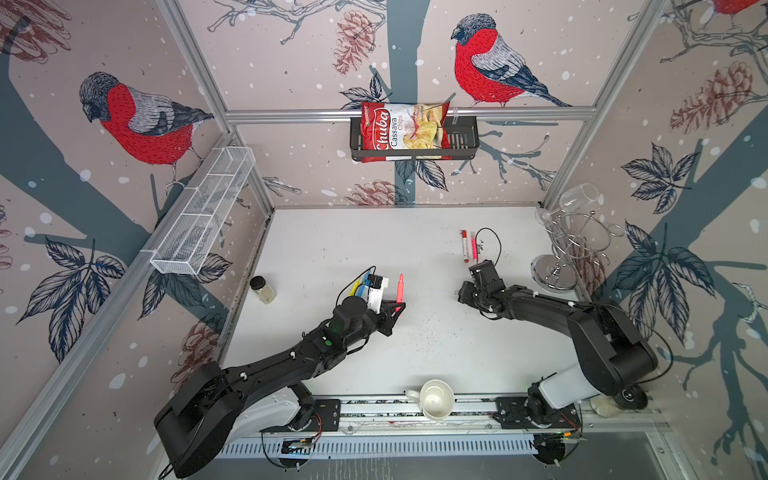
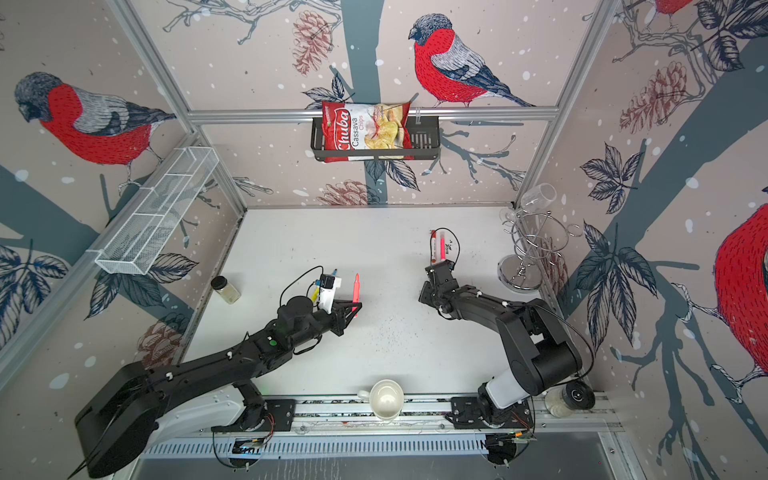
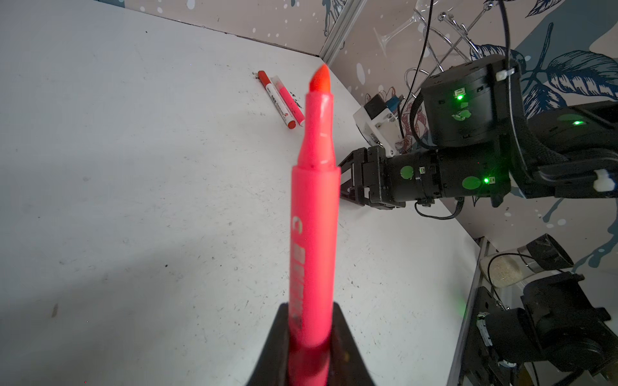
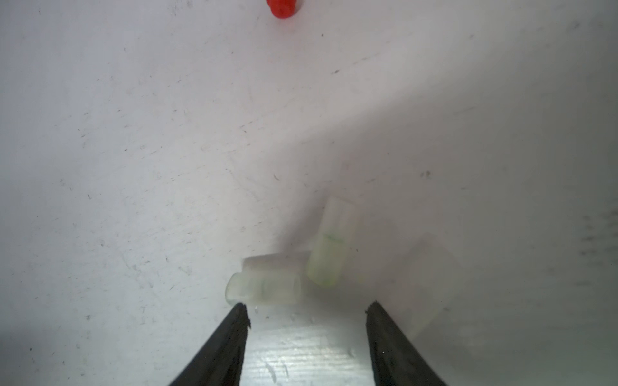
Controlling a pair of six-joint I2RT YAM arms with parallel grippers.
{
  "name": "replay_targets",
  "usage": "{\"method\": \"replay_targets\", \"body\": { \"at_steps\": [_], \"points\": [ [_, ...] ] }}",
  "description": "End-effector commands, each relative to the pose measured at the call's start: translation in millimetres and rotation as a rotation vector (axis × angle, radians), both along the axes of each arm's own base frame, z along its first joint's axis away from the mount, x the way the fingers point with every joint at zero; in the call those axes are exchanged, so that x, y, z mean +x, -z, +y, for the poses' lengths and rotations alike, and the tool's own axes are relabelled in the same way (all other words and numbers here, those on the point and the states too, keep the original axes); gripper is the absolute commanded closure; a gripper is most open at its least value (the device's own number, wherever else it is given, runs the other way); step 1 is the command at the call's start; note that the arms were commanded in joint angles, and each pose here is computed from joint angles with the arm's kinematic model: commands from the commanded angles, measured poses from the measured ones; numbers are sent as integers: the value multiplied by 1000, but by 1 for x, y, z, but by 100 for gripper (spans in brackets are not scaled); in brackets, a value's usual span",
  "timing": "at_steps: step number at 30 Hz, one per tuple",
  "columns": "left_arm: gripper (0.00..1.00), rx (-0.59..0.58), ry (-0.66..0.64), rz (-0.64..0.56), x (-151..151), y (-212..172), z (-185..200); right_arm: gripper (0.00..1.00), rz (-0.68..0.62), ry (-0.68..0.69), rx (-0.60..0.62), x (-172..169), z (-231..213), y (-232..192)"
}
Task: Insert the pens into the pen caps
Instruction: 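Lower the right gripper and grasp an upright translucent cap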
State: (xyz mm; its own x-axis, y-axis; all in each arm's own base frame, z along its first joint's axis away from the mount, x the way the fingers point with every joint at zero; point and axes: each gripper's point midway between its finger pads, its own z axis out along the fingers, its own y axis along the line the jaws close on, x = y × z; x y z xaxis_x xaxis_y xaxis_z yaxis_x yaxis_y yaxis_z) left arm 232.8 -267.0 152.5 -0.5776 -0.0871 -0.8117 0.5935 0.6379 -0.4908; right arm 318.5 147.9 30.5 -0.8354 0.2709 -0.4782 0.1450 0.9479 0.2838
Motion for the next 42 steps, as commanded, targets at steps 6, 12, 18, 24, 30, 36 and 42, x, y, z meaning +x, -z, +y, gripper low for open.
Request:
{"method": "replay_targets", "body": {
  "at_steps": [6,12,18,24,30,36,42],
  "points": [
    [99,-14,-10,-45,4,-9,0,41,-11,61,-43,-4,-27,-7],
    [99,-14,-17,-60,4,-12,2,41,-82,53,-13,1,-24,-38],
    [98,-25,-15,-78,4,-19,2,41,-106,68,-63,14,-38,-55],
    [98,-20,-13,-77,3,-18,3,43,-62,28,-128,18,-51,-44],
    [98,-14,-12,-73,1,-15,4,47,25,-28,-187,18,-57,-22],
    [98,-10,-13,-69,0,-12,6,54,75,-62,-205,17,-56,-7],
    [98,-10,-17,-69,-1,-12,7,57,97,-85,-216,13,-56,-1]
  ]
}}
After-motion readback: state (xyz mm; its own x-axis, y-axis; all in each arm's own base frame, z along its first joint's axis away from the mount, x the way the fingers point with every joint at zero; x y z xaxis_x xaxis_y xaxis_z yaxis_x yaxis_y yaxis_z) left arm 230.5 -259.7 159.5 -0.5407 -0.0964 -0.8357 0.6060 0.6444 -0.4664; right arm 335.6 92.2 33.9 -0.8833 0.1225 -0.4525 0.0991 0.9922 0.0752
